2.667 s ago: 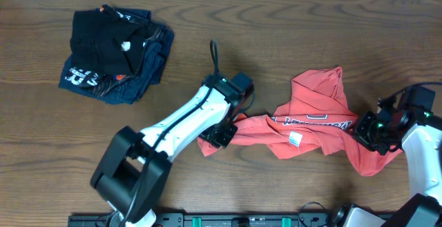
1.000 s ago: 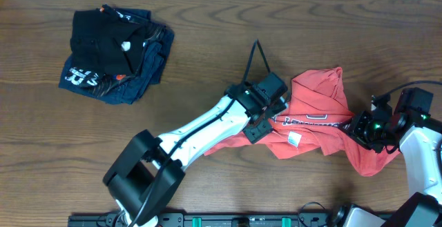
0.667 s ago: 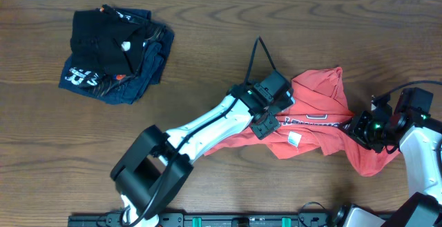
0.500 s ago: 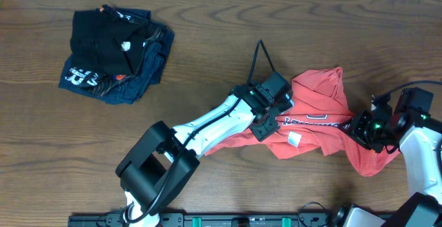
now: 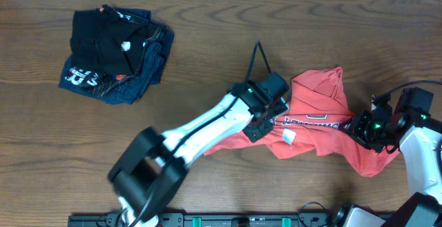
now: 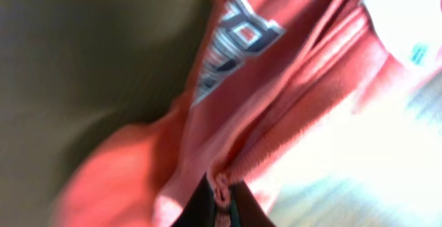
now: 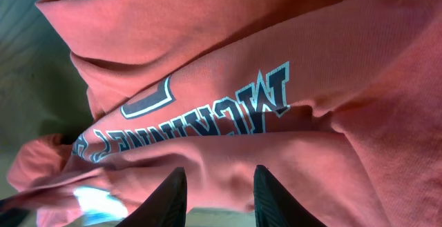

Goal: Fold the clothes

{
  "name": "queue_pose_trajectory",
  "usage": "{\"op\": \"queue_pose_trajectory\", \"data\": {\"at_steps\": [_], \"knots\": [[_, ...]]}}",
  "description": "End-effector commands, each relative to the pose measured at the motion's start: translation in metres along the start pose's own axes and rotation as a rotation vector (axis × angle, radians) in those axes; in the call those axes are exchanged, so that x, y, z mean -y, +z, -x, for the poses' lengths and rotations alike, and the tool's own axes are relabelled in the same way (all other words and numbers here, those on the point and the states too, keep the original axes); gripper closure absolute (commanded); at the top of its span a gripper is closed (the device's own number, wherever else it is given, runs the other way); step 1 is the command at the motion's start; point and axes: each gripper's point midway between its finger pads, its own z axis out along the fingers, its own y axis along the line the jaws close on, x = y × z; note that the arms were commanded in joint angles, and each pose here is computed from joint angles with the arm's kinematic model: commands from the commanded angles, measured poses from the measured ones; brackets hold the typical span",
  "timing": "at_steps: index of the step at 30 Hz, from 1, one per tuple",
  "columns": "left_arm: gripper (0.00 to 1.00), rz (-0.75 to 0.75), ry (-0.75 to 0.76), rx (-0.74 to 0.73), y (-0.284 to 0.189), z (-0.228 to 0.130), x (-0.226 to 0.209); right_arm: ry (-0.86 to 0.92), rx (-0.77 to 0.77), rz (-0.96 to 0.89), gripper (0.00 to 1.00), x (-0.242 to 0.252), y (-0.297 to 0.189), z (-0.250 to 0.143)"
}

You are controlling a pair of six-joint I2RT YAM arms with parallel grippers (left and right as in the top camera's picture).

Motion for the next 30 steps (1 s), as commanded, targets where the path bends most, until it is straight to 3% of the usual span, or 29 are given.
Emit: {"op": "queue_pose_trajectory", "data": {"at_steps": [1,7,22,28,30], "knots": [[0.94,0.185,-0.003,0.121,-0.065,0.014,-0.03,-0.008,0.001,0.019,0.69,-0.003,0.0,0.0],[0.94,0.23,-0.011,0.192,-0.102,0.011,-0.035,-0.086,-0.036,0.147,0.69,-0.025,-0.002,-0.01],[0.94,0.229,-0.011,0.185,-0.102,0.009,-0.034,-0.442,-0.23,0.176,0.56,-0.067,0.044,-0.084],[0.94,0.227,-0.01,0.172,-0.102,0.006,-0.034,-0.639,-0.207,0.216,0.57,-0.094,0.055,-0.093],[0.94,0.227,-0.01,0.169,-0.102,0.005,-0.034,-0.639,-0.178,0.171,0.62,-0.095,0.06,-0.088]]}}
